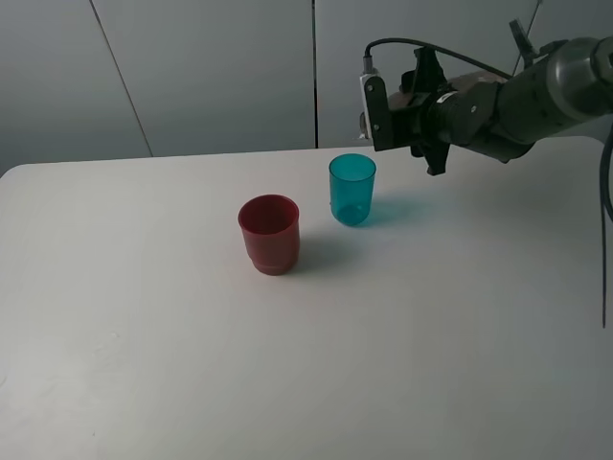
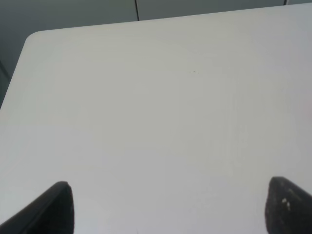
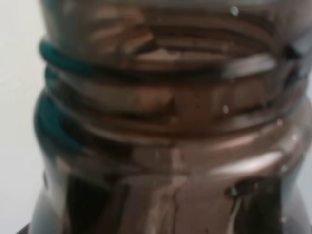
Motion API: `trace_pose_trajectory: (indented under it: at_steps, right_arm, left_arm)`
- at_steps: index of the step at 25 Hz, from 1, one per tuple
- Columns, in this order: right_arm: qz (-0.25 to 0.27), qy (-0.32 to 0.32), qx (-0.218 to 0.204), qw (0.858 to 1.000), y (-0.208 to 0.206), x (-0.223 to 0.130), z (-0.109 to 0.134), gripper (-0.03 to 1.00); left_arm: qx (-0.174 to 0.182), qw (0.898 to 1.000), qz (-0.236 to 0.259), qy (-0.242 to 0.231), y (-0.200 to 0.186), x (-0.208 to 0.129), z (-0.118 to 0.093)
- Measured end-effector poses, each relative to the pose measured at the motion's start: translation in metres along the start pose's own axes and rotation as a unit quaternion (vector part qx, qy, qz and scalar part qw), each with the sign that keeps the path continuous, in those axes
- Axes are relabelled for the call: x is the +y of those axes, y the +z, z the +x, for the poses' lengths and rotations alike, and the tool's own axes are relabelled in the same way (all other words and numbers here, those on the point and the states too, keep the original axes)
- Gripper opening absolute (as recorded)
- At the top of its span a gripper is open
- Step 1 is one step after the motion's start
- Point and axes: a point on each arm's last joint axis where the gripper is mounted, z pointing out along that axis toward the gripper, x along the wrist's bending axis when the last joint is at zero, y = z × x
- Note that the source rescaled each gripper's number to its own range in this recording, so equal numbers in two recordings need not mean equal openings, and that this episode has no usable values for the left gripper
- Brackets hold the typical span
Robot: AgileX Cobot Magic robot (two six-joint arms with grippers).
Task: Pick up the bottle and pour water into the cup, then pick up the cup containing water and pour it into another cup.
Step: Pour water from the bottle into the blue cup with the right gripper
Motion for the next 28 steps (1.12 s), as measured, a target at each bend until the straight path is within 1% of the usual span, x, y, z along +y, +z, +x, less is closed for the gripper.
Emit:
trace_pose_trajectory:
  at_steps: [6, 14, 28]
  right_arm:
    - [-0.015, -0.037, -0.009, 0.999, -0.0001, 0.0029, -0.0014, 0.04]
    - [-0.018, -0.050, -0.014, 0.999, -0.0002, 0.0034, -0.0022, 0.04]
    - [-0.002, -0.054, -0.049, 0.997, -0.0002, 0.0009, -0.0083, 0.04]
  left_arm:
    - [0.000, 1.000, 0.000, 0.000, 0.0000, 0.0000, 0.0000]
    - [0.000, 1.000, 0.000, 0.000, 0.0000, 0.0000, 0.0000]
    - [0.000, 1.000, 0.000, 0.000, 0.0000, 0.0000, 0.0000]
